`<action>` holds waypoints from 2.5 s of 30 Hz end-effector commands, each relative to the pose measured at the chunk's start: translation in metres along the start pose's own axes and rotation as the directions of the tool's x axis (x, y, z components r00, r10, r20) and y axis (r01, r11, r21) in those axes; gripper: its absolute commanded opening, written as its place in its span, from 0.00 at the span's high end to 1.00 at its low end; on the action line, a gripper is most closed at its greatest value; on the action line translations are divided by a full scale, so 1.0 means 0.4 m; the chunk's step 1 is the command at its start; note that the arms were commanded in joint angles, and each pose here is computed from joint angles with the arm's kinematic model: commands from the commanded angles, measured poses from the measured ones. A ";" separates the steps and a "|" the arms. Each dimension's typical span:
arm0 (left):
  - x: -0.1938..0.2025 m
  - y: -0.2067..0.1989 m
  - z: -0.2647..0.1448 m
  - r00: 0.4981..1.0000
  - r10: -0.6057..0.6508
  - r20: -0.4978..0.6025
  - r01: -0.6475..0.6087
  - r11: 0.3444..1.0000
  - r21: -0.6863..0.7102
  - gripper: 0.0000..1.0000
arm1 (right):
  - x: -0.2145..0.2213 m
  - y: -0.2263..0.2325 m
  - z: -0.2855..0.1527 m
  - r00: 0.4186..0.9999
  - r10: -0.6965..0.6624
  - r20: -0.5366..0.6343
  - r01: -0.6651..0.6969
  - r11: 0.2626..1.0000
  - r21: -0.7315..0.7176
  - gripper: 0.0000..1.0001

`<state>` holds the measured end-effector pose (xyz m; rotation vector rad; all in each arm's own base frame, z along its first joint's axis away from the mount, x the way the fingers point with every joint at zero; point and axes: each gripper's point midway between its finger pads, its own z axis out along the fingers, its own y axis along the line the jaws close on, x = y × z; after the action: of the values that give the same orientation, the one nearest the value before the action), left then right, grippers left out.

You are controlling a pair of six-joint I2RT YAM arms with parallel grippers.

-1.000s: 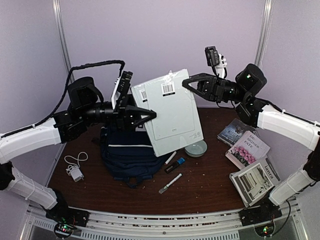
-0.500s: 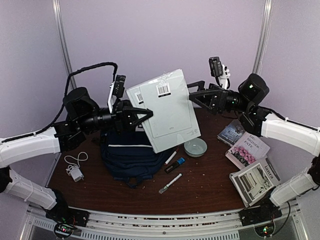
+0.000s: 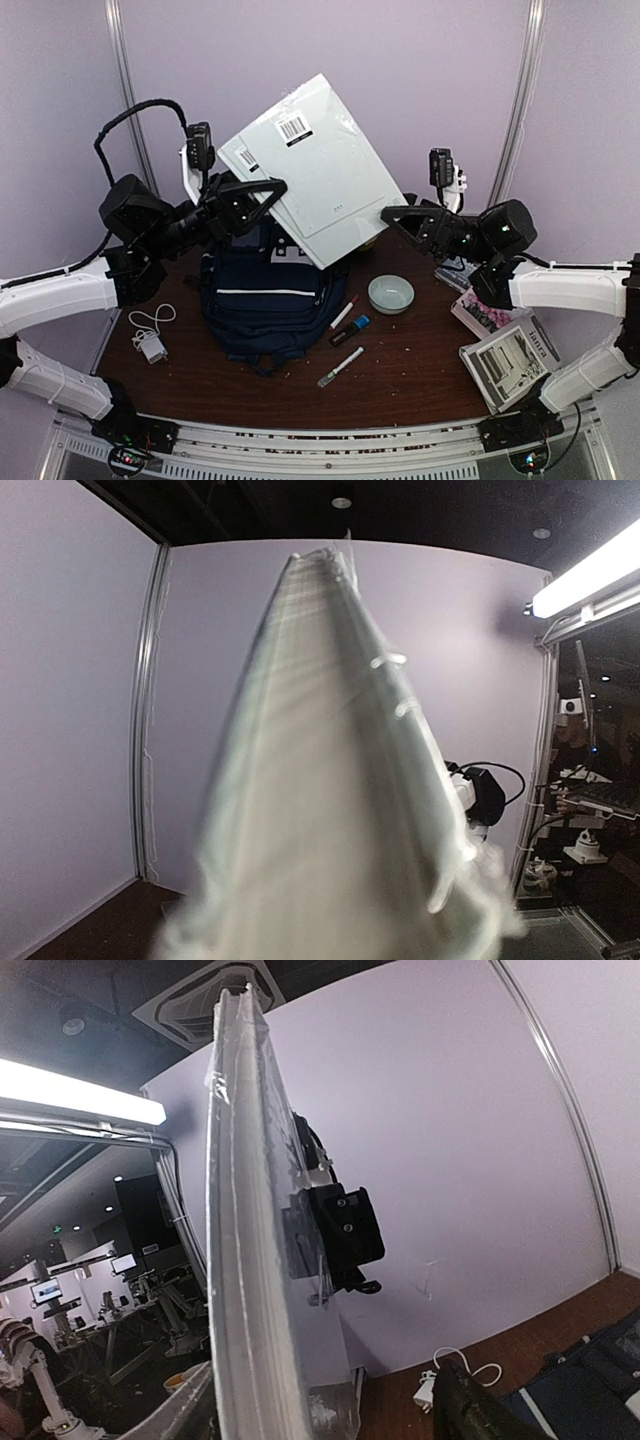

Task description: Pack the student bag

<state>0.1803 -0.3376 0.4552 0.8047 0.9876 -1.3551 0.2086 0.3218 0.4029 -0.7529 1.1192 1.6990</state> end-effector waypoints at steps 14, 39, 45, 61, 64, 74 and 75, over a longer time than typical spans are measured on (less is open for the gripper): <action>0.032 0.135 -0.083 0.969 0.064 -0.240 -0.157 0.906 -0.393 0.23 | -0.104 -0.002 -0.018 0.989 0.110 0.100 -0.106 0.993 -0.044 1.00; 0.663 0.366 -0.601 -0.131 -0.463 -0.877 -0.491 0.798 -0.348 0.09 | -0.021 -0.091 -0.235 0.995 -0.011 -0.104 0.060 0.877 0.477 1.00; 0.726 0.428 -0.604 -0.198 -0.415 -0.888 -0.501 0.821 -0.273 0.03 | 0.020 -0.057 -0.249 0.992 0.016 -0.126 0.044 0.889 0.456 1.00; 0.787 0.550 -0.584 -0.181 -0.345 -0.921 -0.611 0.773 -0.170 0.47 | 0.045 0.010 -0.275 0.986 0.012 -0.169 0.067 0.888 0.454 1.00; 0.772 0.551 -0.572 -0.133 -0.341 -0.930 -0.627 0.756 -0.188 0.73 | 0.060 -0.004 -0.285 0.983 0.028 -0.180 0.062 0.877 0.477 1.00; 0.611 0.586 -0.549 0.076 -0.373 -0.925 -0.788 0.546 -0.284 1.00 | 0.092 -0.068 -0.289 0.980 0.099 -0.175 0.007 0.853 0.523 1.00; 0.593 0.583 -0.542 0.108 -0.370 -0.923 -0.789 0.533 -0.306 1.00 | 0.096 -0.074 -0.288 0.978 0.106 -0.178 0.004 0.850 0.526 1.00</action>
<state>0.3490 -0.2220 0.0754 1.3271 2.2945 0.4446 0.2168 0.2309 0.2768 -0.5169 1.8288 1.2845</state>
